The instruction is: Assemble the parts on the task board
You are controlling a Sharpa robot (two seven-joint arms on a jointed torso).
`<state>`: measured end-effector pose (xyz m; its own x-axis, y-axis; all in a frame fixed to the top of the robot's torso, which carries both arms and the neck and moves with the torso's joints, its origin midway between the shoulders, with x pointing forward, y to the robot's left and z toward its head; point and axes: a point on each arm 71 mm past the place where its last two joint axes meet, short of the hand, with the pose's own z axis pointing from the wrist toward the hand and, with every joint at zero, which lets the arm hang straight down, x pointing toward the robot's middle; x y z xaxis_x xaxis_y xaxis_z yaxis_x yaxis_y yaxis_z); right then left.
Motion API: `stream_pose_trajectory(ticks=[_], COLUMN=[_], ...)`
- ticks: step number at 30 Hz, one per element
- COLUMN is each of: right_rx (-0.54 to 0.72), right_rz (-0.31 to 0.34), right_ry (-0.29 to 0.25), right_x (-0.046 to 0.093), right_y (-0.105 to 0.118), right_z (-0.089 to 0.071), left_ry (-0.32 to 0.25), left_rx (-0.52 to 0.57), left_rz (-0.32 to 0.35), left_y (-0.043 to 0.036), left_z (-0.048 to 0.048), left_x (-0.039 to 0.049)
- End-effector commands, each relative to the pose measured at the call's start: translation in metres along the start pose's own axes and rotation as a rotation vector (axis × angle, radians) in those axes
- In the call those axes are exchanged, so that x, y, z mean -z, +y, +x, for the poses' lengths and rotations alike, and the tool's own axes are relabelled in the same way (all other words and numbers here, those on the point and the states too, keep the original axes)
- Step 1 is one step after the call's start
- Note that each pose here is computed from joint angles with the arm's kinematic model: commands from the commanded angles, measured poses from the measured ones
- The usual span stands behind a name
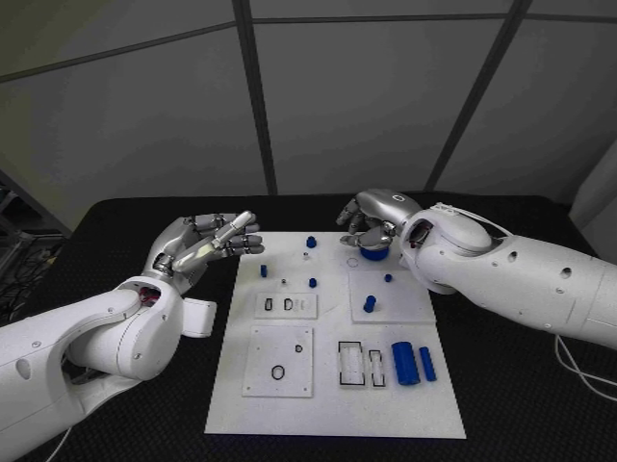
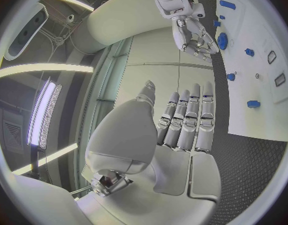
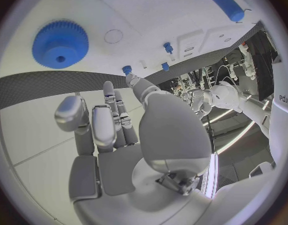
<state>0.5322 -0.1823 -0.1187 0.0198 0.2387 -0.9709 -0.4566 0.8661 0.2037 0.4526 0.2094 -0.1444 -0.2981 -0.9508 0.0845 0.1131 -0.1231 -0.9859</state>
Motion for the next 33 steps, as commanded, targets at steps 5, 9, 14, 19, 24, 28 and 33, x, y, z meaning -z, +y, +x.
stream_pose_trajectory(ticks=[5, 9, 14, 19, 24, 28, 33], right_rx=[-0.112, -0.114, -0.109, -0.104, -0.101, -0.098, -0.095], right_rz=[0.149, 0.199, 0.236, 0.255, 0.268, 0.274, 0.276], right_ry=[0.073, 0.107, 0.138, 0.166, 0.180, 0.193, 0.206], right_x=[0.014, 0.017, 0.019, 0.019, 0.018, 0.018, 0.018], right_y=[-0.024, -0.036, -0.045, -0.050, -0.053, -0.055, -0.056], right_z=[-0.006, -0.006, -0.004, -0.002, 0.000, 0.001, 0.002], left_ry=[0.014, 0.016, 0.017, 0.016, 0.017, 0.017, 0.015], left_rx=[-0.001, 0.000, 0.001, 0.001, 0.001, 0.001, 0.000], left_rz=[0.004, 0.003, 0.002, 0.001, 0.001, 0.000, 0.000], left_y=[-0.0006, -0.0002, 0.0002, 0.0005, 0.0008, 0.0010, 0.0011], left_z=[-0.0004, -0.0001, 0.0001, -0.0002, -0.0001, 0.0000, -0.0005], left_x=[-0.0008, -0.0013, -0.0017, -0.0020, -0.0024, -0.0025, -0.0026])
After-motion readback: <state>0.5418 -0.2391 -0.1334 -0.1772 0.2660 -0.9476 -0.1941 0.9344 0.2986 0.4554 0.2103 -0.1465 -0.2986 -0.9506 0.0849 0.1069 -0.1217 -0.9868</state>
